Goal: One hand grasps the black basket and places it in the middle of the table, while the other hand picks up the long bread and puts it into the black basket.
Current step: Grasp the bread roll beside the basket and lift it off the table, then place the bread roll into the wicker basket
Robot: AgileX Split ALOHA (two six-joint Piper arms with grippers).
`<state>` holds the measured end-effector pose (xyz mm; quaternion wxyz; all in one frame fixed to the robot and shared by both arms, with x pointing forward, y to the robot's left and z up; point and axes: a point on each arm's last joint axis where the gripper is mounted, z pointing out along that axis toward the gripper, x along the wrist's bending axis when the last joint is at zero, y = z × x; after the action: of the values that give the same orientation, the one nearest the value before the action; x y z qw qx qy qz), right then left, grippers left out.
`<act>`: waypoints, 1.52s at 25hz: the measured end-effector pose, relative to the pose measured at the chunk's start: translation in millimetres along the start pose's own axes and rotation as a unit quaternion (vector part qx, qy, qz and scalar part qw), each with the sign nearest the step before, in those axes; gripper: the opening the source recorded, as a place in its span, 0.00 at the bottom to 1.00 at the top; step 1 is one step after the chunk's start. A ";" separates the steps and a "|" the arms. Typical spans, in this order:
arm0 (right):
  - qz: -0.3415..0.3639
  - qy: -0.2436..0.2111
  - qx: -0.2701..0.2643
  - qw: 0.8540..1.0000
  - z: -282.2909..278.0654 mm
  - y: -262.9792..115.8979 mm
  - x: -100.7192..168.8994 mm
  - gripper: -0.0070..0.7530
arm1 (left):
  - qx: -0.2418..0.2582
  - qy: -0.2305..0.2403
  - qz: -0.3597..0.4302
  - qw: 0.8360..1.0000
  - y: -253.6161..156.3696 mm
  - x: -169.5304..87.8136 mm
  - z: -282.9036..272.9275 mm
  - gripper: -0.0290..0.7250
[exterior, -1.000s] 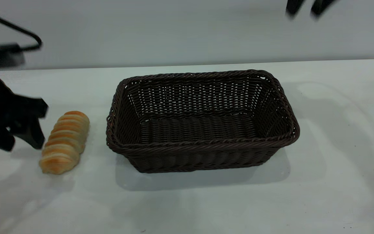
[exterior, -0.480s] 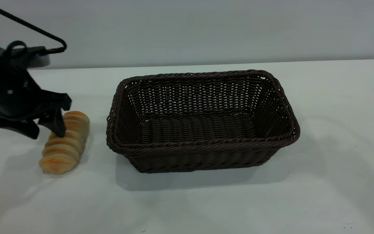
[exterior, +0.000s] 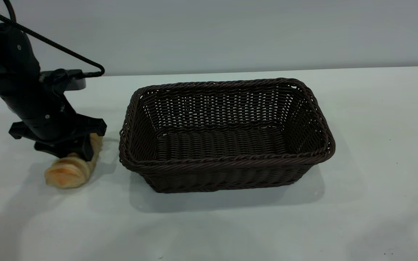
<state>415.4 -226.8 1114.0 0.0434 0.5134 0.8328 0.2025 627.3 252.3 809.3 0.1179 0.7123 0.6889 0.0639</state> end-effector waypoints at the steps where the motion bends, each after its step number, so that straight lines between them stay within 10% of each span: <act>1: 0.002 -0.004 0.004 1.000 1.4 -17.7 1.3 0.64 | 0.000 0.000 0.002 1.000 0.2 0.0 -0.9 0.31; 10: -0.003 -0.068 -0.049 0.996 23.2 -148.2 4.6 0.64 | -0.067 -0.007 0.052 0.996 23.4 -11.8 -105.6 0.17; 16: -0.021 -0.095 -0.188 0.977 8.8 -179.2 10.0 0.64 | -0.162 -0.041 0.143 0.975 22.1 -74.3 -177.1 0.17; 23: -0.001 -0.116 -0.204 0.972 6.2 -184.4 6.9 0.58 | -0.187 -0.090 0.247 0.947 -1.2 -166.4 -141.1 0.17; 28: 0.006 -0.121 -0.202 0.972 7.4 -184.8 5.4 0.54 | -0.156 -0.085 0.282 0.943 -16.4 -184.3 -80.4 0.18; 38: 0.005 -0.122 -0.214 0.969 5.7 -187.8 6.2 0.53 | -0.128 -0.071 0.310 0.939 -20.5 -180.9 -79.3 0.85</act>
<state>256.8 -293.1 1037.9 0.2527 0.5170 0.7561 0.3117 579.6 78.8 893.4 0.2313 0.8724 0.4093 0.1340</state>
